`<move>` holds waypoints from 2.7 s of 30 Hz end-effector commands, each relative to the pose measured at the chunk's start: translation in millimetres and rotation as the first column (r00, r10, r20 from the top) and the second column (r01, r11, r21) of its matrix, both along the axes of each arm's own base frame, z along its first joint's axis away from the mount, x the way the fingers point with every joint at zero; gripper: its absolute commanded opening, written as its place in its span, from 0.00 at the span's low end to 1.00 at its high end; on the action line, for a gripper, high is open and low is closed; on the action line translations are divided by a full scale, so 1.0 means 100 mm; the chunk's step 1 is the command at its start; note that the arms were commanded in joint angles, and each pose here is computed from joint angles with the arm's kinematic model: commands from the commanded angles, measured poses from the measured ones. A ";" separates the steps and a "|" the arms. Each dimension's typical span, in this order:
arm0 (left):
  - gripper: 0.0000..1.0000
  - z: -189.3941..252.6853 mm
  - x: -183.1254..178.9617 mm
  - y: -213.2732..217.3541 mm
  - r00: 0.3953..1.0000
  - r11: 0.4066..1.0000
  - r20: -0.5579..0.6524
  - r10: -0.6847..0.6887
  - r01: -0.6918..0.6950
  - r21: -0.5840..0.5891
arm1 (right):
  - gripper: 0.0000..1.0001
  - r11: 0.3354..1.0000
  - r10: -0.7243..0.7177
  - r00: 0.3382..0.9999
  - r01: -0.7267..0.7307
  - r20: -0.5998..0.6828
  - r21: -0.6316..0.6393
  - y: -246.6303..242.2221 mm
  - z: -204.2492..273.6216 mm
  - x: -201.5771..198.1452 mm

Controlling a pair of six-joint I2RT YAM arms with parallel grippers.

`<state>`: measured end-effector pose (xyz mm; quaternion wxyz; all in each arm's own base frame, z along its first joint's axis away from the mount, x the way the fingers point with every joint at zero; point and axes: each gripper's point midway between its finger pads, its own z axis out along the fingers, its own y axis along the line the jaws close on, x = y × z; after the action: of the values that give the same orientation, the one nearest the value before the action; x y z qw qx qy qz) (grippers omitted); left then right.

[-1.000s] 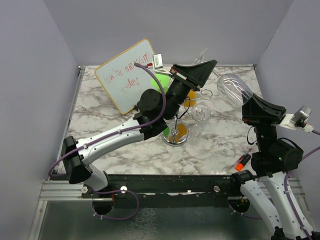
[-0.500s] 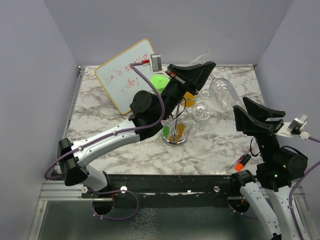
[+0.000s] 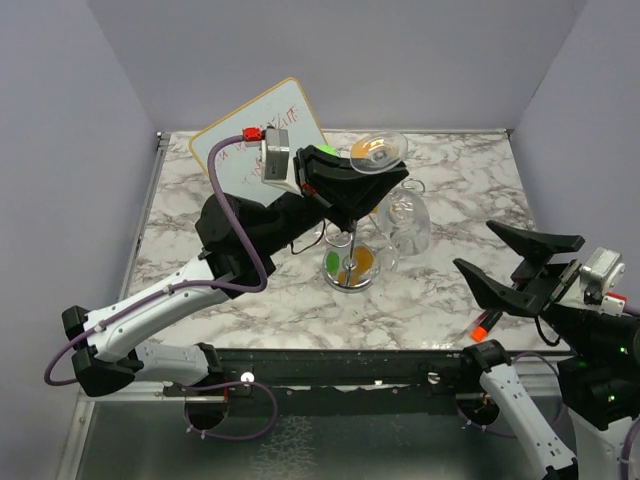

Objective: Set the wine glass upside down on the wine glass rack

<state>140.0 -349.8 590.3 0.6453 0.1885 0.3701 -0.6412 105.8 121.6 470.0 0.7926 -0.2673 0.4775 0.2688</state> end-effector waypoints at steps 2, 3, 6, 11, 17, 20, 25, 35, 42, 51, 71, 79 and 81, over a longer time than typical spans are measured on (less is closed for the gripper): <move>0.00 -0.33 -0.25 -0.14 0.989 0.973 0.099 -0.107 0.084 0.214 | 0.78 0.974 0.207 0.975 -0.213 -0.080 -0.081 0.31 -0.10 -0.09; 0.00 -0.39 -0.30 -0.17 0.985 0.964 0.103 -0.136 0.108 0.241 | 0.78 0.967 0.237 0.968 -0.243 -0.085 -0.071 0.35 -0.06 -0.09; 0.00 -0.54 -0.43 -0.24 0.968 0.935 0.112 -0.225 0.182 0.304 | 0.78 0.945 0.321 0.940 -0.326 -0.113 -0.035 0.45 0.01 -0.07; 0.00 -0.69 -0.52 -0.30 0.951 0.906 0.111 -0.290 0.235 0.352 | 0.68 0.911 0.406 0.891 -0.413 -0.205 0.010 0.59 -0.05 0.06; 0.00 -0.79 -0.51 -0.40 0.944 0.891 0.106 -0.313 0.253 0.377 | 0.55 0.871 0.485 0.837 -0.489 -0.255 0.051 0.69 -0.14 0.11; 0.00 -0.82 -0.49 -0.44 0.944 0.888 0.103 -0.315 0.254 0.384 | 0.55 0.845 0.528 0.810 -0.531 -0.253 0.064 0.72 -0.15 0.06; 0.00 -0.87 -0.50 -0.52 0.933 0.875 0.106 -0.343 0.277 0.397 | 0.54 0.809 0.581 0.768 -0.582 -0.271 0.086 0.76 -0.19 0.02; 0.00 -0.80 -0.57 -0.62 0.908 0.867 0.134 -0.397 0.323 0.380 | 0.35 0.780 0.613 0.722 -0.619 -0.321 0.096 0.80 -0.32 0.01; 0.00 -0.73 -0.63 -0.62 0.897 0.875 0.166 -0.409 0.335 0.349 | 0.32 0.779 0.611 0.713 -0.619 -0.344 0.099 0.81 -0.42 0.03; 0.00 -0.69 -0.65 -0.60 0.896 0.887 0.187 -0.402 0.330 0.324 | 0.52 0.779 0.613 0.719 -0.620 -0.329 0.096 0.80 -0.44 0.00; 0.00 -0.73 -0.84 -0.67 0.839 0.847 0.229 -0.493 0.404 0.345 | 0.12 0.765 0.631 0.712 -0.636 -0.310 0.097 0.80 -0.38 -0.04; 0.00 -0.70 -0.87 -0.70 0.832 0.854 0.264 -0.489 0.395 0.338 | 0.01 0.774 0.623 0.722 -0.625 -0.302 0.103 0.79 -0.37 -0.03; 0.05 -0.72 -0.85 -0.71 0.837 0.858 0.260 -0.481 0.389 0.336 | 0.01 0.790 0.606 0.742 -0.604 -0.286 0.106 0.78 -0.34 0.00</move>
<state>77.4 -426.7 488.6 0.4843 0.4504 0.3544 -0.6611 95.4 199.1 446.1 0.5868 -0.3811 0.4572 0.5490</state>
